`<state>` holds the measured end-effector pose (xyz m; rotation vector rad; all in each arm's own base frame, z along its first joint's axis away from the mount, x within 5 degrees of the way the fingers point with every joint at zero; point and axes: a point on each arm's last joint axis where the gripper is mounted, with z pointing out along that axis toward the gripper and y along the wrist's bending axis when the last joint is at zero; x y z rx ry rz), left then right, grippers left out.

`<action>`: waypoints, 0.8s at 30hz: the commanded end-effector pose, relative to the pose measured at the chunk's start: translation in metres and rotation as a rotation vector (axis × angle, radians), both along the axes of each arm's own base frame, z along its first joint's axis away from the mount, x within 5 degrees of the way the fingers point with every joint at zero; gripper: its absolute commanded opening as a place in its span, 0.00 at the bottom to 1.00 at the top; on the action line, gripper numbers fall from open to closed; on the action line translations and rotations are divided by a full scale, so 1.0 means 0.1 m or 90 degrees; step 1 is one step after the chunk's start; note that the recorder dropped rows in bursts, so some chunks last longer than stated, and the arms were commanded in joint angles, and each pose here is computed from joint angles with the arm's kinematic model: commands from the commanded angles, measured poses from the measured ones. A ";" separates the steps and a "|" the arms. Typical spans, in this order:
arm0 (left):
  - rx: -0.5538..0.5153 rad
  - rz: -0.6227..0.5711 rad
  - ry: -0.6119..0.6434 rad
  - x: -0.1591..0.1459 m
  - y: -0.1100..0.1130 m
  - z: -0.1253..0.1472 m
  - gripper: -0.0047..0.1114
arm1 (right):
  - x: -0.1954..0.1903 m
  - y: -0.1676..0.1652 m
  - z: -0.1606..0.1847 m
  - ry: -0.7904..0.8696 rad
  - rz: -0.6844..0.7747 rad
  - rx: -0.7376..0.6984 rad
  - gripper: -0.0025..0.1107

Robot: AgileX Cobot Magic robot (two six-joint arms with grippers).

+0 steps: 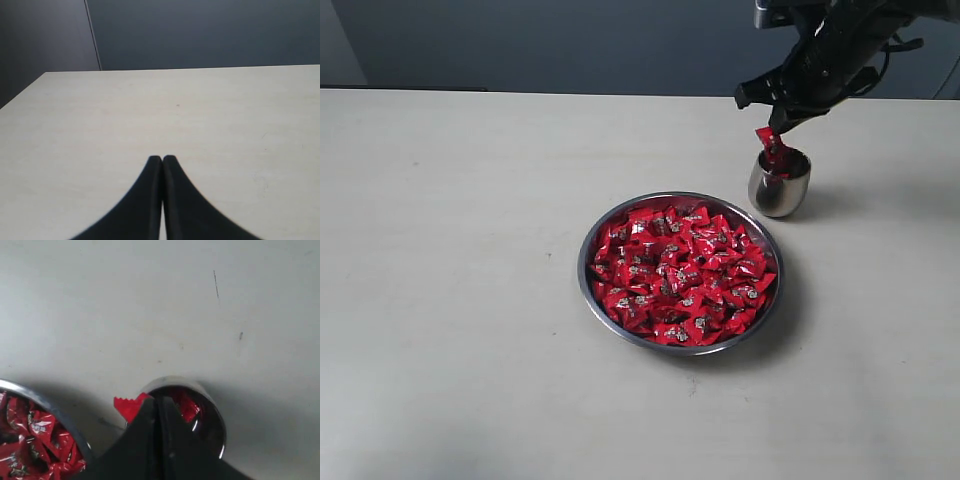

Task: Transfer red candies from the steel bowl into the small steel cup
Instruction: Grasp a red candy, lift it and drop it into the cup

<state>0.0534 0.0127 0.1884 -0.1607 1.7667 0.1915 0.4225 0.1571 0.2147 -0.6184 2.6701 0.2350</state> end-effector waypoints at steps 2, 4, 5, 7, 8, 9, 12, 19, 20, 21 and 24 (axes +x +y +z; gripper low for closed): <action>0.003 -0.005 -0.001 0.00 0.00 -0.01 0.04 | 0.01 -0.05 0.02 -0.005 0.007 -0.026 0.01; 0.003 -0.005 -0.001 0.00 0.00 -0.01 0.04 | 0.01 -0.06 0.02 -0.003 0.009 -0.032 0.01; 0.003 -0.005 -0.001 0.00 0.00 -0.01 0.04 | 0.00 -0.06 0.02 -0.001 0.009 -0.032 0.01; 0.003 -0.005 -0.001 0.00 0.00 -0.01 0.04 | 0.00 -0.06 0.01 -0.001 0.010 -0.034 0.01; 0.003 -0.005 -0.001 0.00 0.00 -0.01 0.04 | 0.00 -0.06 0.01 0.000 0.010 -0.035 0.01; 0.003 -0.005 -0.001 0.00 0.00 -0.01 0.04 | 0.00 -0.06 0.01 0.002 0.010 -0.035 0.01; 0.003 -0.005 -0.001 0.00 0.00 -0.01 0.04 | 0.00 -0.06 0.01 0.003 0.010 -0.035 0.01; 0.003 -0.005 -0.001 0.00 0.00 -0.01 0.04 | -0.01 -0.06 0.01 0.010 0.011 -0.037 0.08; 0.003 -0.005 -0.001 0.00 0.00 -0.01 0.04 | -0.01 -0.07 0.01 0.012 0.011 -0.038 0.13; 0.003 -0.005 -0.001 0.00 0.00 -0.01 0.04 | -0.01 -0.07 0.01 0.012 0.011 -0.038 0.17; 0.003 -0.005 -0.001 0.00 0.00 -0.01 0.04 | -0.02 -0.07 0.01 0.013 0.012 -0.038 0.28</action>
